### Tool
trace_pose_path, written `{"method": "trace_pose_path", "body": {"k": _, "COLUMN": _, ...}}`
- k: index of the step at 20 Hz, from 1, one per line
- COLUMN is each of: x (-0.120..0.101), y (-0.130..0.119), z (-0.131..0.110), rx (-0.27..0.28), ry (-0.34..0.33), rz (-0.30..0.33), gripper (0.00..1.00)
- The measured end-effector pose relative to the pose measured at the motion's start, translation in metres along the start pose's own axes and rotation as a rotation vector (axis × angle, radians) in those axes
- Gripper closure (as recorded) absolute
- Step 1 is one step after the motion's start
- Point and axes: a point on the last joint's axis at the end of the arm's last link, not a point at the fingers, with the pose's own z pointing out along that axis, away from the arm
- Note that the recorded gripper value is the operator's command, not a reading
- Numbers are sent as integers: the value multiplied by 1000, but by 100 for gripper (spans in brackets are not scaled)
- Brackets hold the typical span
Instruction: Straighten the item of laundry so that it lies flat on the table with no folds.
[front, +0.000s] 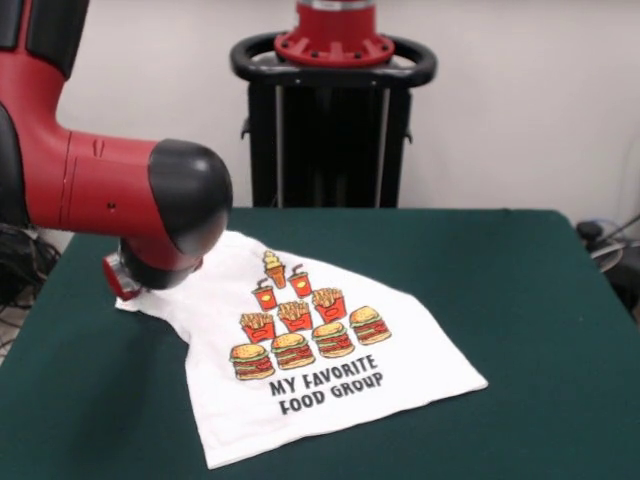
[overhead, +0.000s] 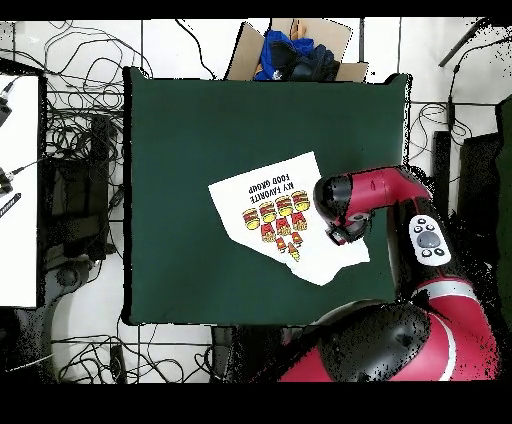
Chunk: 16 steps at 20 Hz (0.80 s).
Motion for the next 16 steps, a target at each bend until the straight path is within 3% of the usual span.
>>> {"method": "trace_pose_path", "body": {"k": 7, "x": 3, "y": -18, "z": -1, "rx": 15, "ry": -9, "rz": 19, "gripper": 100}}
{"method": "trace_pose_path", "body": {"k": 16, "x": 9, "y": -31, "z": 7, "rx": 6, "ry": -15, "rz": -73, "gripper": 100}}
